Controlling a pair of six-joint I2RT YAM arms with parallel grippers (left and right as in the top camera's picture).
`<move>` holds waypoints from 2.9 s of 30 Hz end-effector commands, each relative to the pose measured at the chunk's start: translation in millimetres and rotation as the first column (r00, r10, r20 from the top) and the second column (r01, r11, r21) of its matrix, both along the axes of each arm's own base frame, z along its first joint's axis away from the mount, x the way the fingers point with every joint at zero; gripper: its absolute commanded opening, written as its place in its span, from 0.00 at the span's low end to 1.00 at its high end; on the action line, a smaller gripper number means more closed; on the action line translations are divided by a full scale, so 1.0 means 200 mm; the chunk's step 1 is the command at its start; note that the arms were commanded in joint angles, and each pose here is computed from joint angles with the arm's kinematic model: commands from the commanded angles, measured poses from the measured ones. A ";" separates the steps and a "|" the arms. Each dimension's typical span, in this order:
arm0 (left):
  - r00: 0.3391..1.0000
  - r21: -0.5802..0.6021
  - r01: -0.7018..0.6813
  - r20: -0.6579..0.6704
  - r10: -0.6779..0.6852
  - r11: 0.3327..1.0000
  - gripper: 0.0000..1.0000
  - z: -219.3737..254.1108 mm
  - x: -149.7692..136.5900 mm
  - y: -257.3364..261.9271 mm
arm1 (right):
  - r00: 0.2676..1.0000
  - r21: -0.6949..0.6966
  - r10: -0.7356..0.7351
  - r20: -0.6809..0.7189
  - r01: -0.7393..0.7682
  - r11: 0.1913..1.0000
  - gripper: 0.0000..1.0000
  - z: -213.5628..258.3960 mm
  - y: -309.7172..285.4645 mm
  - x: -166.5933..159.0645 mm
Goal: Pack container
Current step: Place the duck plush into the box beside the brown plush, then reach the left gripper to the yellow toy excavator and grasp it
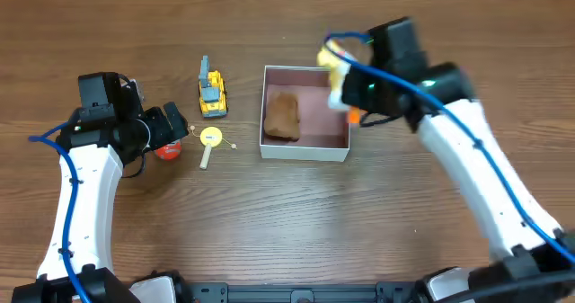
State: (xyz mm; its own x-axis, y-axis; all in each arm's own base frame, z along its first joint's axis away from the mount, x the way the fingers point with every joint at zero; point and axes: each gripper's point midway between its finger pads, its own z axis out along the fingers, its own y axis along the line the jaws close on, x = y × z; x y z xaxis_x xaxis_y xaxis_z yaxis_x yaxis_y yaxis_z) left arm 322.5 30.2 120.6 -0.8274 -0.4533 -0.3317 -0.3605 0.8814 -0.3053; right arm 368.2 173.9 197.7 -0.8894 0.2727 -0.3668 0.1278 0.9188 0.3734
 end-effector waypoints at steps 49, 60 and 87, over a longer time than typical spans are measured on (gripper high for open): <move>0.910 0.180 0.355 0.159 -0.383 0.917 1.00 0.38 0.33 -0.32 | 0.930 -0.052 -0.347 0.123 0.355 0.933 1.00 0.26 -0.83 -0.06; 0.935 0.058 0.298 -0.217 -0.280 0.953 0.91 -0.11 0.69 -0.39 | 0.931 -0.057 -0.347 0.111 0.355 0.933 1.00 0.25 -0.83 -0.07; 0.855 0.148 0.420 -0.394 -0.337 0.895 0.57 -0.43 0.63 -0.37 | 0.932 -0.074 -0.349 0.100 0.357 0.931 1.00 0.24 -0.84 -0.08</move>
State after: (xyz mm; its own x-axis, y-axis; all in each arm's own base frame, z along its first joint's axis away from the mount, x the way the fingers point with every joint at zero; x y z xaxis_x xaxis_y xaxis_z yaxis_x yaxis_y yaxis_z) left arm 442.4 -42.9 37.2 -0.9971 -0.0686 -0.0344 -0.0673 0.9970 -0.0379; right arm 349.2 9.7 241.2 -0.7164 0.5276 -0.4565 0.4208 0.8486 0.3206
